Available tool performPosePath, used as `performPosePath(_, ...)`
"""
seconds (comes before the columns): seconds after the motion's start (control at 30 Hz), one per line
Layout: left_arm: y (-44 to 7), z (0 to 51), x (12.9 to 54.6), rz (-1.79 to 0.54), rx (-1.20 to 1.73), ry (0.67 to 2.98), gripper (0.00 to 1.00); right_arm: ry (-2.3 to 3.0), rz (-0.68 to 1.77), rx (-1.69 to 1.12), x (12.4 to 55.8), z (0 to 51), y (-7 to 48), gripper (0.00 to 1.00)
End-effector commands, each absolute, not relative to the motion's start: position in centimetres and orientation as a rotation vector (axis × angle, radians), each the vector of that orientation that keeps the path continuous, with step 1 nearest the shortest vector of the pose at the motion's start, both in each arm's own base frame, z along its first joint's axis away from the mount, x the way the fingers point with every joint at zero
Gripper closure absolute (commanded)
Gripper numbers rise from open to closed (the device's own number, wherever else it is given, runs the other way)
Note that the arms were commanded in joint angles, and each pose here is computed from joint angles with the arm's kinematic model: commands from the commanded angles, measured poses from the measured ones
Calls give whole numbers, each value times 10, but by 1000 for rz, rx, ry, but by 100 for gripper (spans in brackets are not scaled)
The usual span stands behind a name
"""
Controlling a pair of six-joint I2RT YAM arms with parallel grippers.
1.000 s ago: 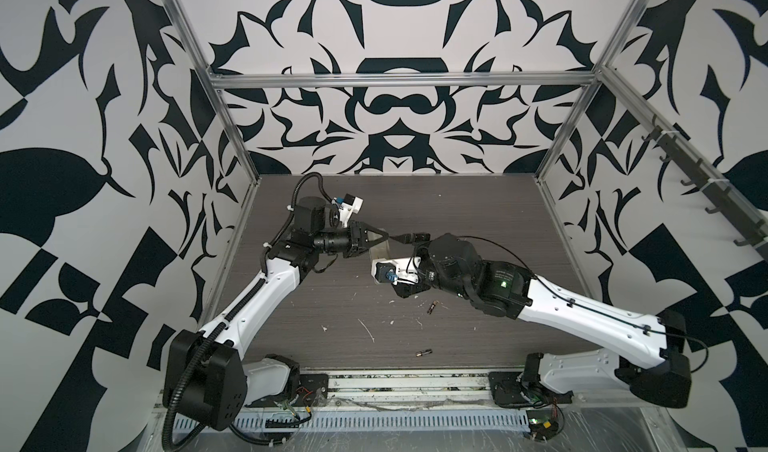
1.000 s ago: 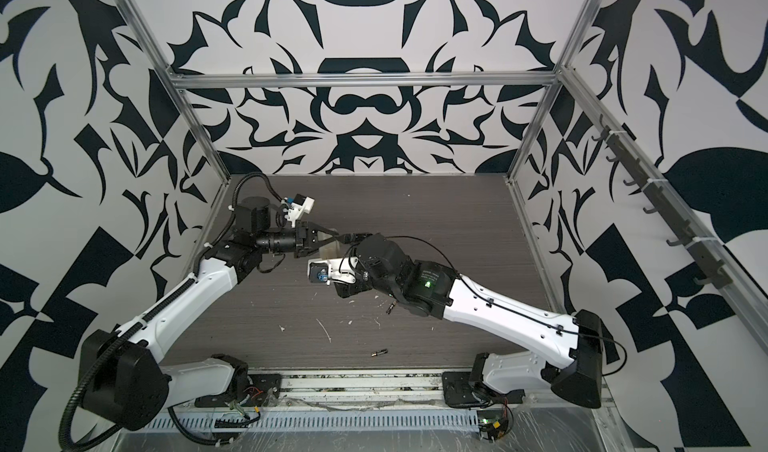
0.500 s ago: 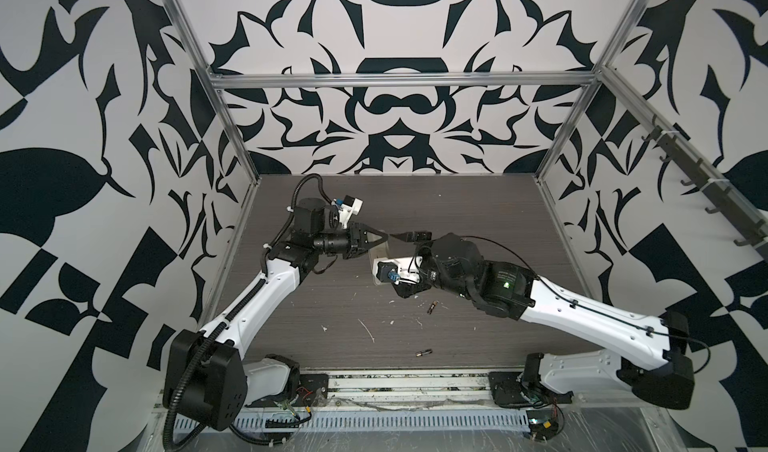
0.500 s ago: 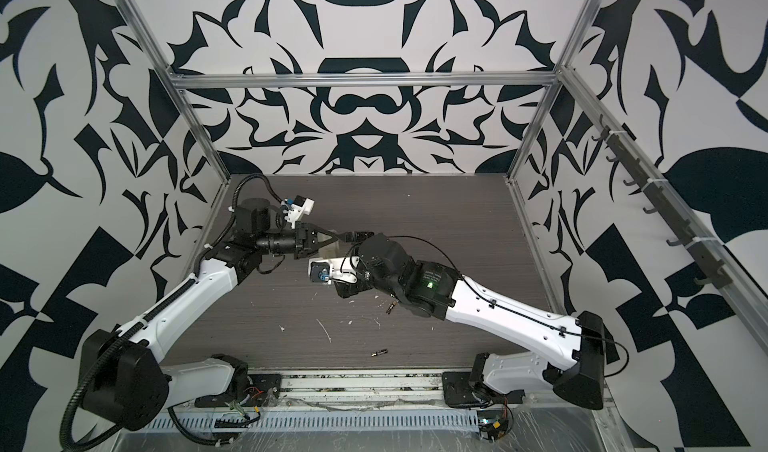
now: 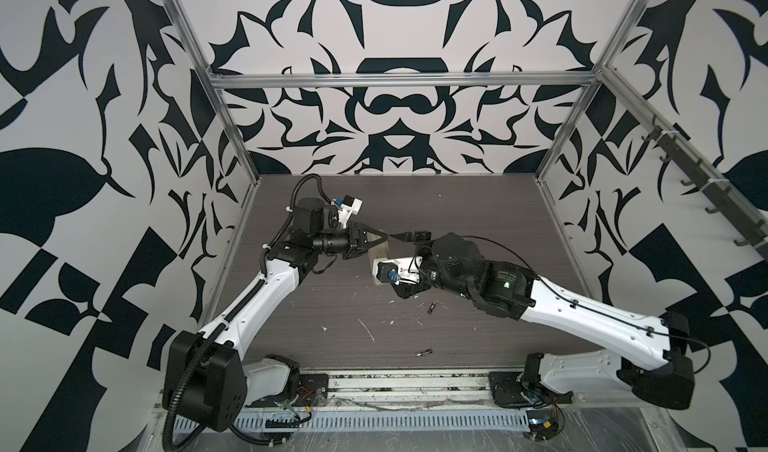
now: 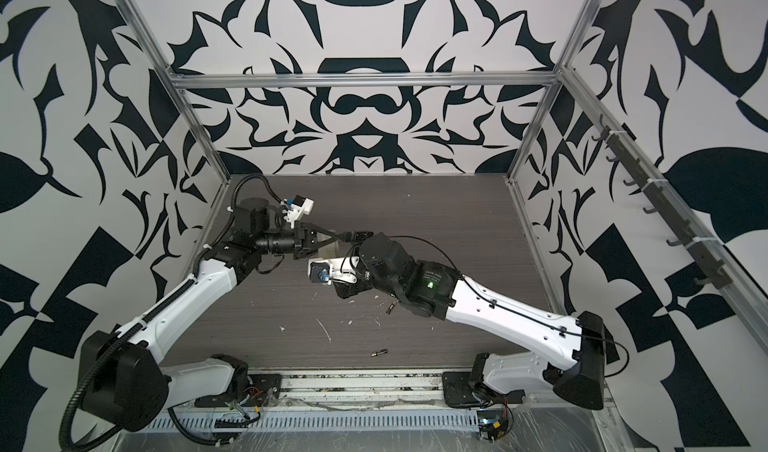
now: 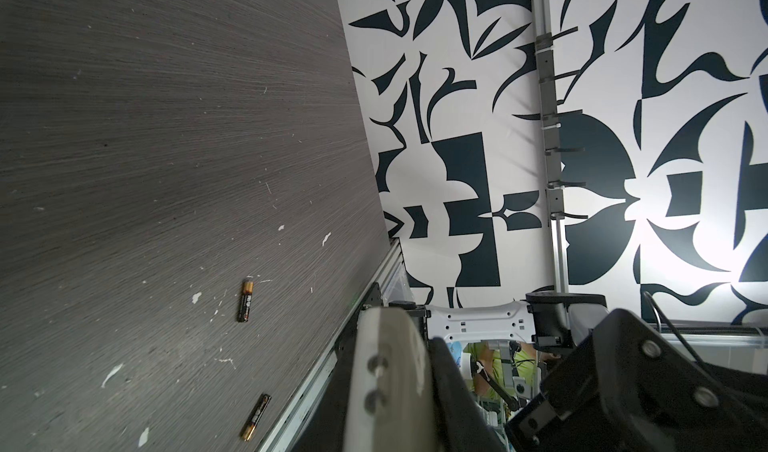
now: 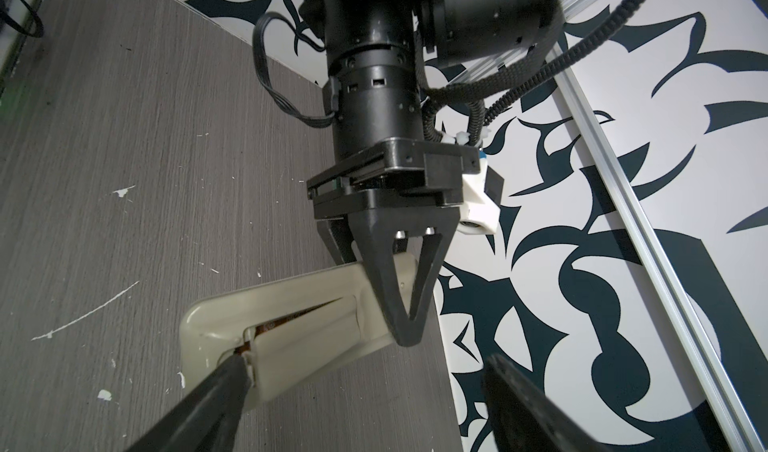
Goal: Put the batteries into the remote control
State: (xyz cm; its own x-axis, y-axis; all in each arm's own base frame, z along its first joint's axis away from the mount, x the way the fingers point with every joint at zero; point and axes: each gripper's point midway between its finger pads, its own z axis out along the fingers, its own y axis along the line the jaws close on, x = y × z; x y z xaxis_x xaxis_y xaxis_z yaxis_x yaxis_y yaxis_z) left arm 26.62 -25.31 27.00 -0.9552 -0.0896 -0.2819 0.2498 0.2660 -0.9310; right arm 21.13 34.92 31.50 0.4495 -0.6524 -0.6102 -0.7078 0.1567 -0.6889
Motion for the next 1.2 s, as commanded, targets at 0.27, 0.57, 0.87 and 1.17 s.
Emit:
performPosePath(0.27,-251,277,254,-1790,195,2241,100,1215,66,-1480,215,333,349,7)
performPosePath(0.57,-250,277,255,-1788,186,2239,100,1212,78,-1510,211,329,351,7)
performPosePath(0.87,-249,279,256,-1791,180,2230,100,1223,84,-1539,211,322,354,7)
performPosePath(1.17,-247,276,260,-1785,164,2235,100,1216,90,-1535,210,324,354,7)
